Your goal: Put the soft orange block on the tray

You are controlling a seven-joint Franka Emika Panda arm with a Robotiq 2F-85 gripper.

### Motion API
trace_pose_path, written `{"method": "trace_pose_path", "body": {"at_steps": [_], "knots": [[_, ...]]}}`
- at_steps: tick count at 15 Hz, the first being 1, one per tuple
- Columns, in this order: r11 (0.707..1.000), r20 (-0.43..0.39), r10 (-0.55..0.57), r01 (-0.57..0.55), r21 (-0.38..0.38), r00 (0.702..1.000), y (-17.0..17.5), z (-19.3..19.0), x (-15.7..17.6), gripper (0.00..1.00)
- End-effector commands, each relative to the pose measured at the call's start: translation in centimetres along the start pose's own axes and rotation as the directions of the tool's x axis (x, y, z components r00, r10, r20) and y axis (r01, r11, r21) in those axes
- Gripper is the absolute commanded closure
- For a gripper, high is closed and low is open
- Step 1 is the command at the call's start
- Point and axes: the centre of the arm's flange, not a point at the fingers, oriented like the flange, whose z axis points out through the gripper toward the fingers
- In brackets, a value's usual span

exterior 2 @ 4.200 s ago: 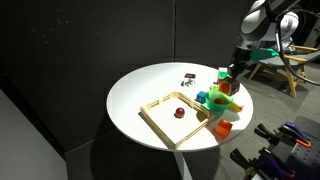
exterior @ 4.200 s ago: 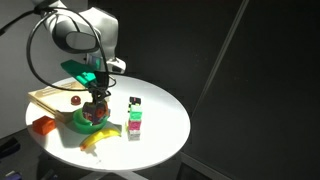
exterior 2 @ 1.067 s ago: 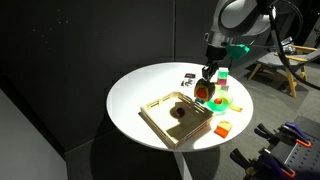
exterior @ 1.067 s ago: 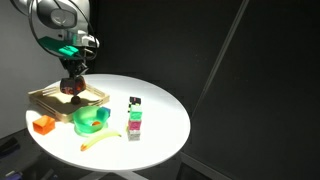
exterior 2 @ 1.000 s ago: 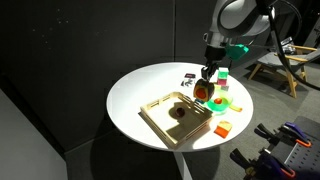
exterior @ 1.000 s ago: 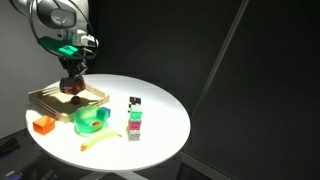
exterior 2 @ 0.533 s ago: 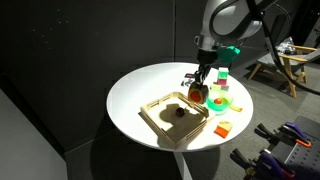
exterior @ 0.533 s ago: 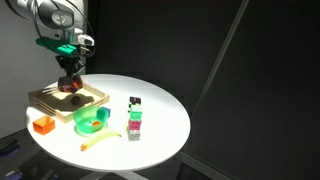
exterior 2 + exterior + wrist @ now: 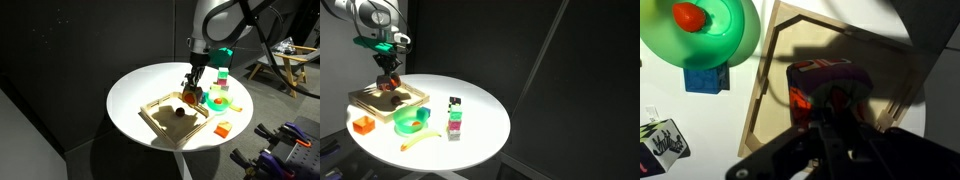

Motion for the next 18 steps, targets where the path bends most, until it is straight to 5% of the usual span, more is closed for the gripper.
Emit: {"method": "trace_pose_path", "body": {"at_steps": [1,18], "knots": [[0.999,-0.008,0.041,-0.041,-0.004,0.999,-1.1,0.1,1.5,0.95],[0.988,-0.016,0.111,-0.109,0.113,0.994,-2.9,4.9,1.7,0.95]]}}
